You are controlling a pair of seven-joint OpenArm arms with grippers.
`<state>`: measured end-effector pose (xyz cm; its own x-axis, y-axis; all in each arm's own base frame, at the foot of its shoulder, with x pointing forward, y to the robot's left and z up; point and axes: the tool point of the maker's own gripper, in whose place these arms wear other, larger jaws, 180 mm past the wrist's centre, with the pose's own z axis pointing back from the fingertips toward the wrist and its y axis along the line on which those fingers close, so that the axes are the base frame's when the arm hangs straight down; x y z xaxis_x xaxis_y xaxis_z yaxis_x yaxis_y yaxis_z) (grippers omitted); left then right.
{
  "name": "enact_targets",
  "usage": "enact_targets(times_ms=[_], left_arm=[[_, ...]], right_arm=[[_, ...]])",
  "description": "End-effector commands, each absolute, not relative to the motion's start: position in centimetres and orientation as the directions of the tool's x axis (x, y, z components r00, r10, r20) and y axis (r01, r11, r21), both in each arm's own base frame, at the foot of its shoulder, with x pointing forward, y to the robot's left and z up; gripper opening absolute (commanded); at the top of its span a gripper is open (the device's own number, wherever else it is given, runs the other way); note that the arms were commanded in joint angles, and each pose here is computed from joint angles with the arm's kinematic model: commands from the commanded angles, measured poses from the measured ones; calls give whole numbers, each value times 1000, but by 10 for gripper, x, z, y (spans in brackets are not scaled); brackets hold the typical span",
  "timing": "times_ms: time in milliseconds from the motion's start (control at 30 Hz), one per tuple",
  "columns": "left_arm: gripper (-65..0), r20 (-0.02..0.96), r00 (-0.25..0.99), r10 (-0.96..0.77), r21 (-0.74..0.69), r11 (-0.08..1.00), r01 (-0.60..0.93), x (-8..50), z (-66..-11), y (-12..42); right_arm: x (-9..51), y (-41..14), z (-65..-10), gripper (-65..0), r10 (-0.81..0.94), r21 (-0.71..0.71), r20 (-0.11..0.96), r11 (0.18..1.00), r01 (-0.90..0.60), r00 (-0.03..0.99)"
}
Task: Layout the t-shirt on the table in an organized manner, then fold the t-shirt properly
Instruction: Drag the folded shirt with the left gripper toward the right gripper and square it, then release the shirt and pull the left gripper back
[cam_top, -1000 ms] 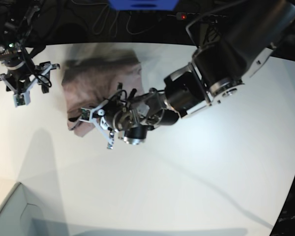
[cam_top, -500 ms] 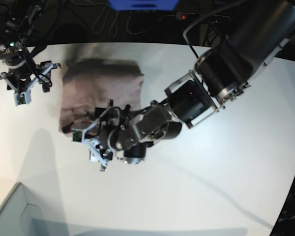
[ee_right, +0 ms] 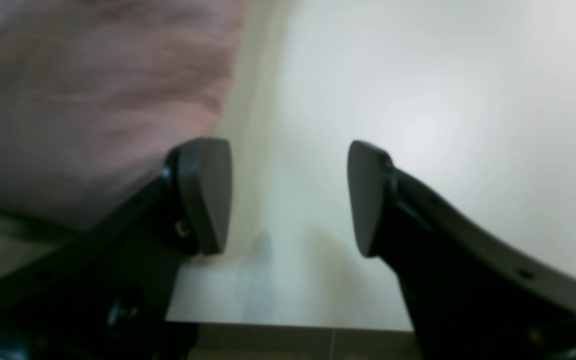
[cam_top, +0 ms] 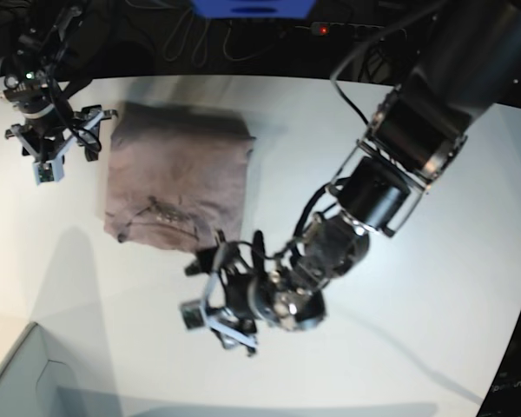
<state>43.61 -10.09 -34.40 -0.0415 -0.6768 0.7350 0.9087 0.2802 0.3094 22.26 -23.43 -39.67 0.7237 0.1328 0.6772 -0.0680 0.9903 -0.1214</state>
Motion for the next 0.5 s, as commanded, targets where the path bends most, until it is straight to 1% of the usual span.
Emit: enact_targets(times_ms=[0,100,200,233,333,467], left_arm=[[-214,769,-33,-639,327,348,879,459,-319,-88],[-214,834,126,-538,231,547,804,478,-323,-32],[-214,863,251,-439,145,691,708,483,-337,24],[-214,865,291,-410,121,731,671,481,-344,45],[-214,855,391,-342,62,814,577,467,-371,97],[-214,830,481,-282,21,878,479,438,-402,147]], right_arm=[[233,-228,-381,-352,153,-128,720,988,-88,677],[234,-205,-378,-490,171,-110,731,985,-133,661],[234,-162,-378,-625,207,-69,737,970,-232,643],[233,-149,-380,-650,219,-56,737,962,-266,639],[230,-116,-388,-650,242,-9,732,938,-345,637],[228,-85,-404,-650,259,50,716,907,-418,648]])
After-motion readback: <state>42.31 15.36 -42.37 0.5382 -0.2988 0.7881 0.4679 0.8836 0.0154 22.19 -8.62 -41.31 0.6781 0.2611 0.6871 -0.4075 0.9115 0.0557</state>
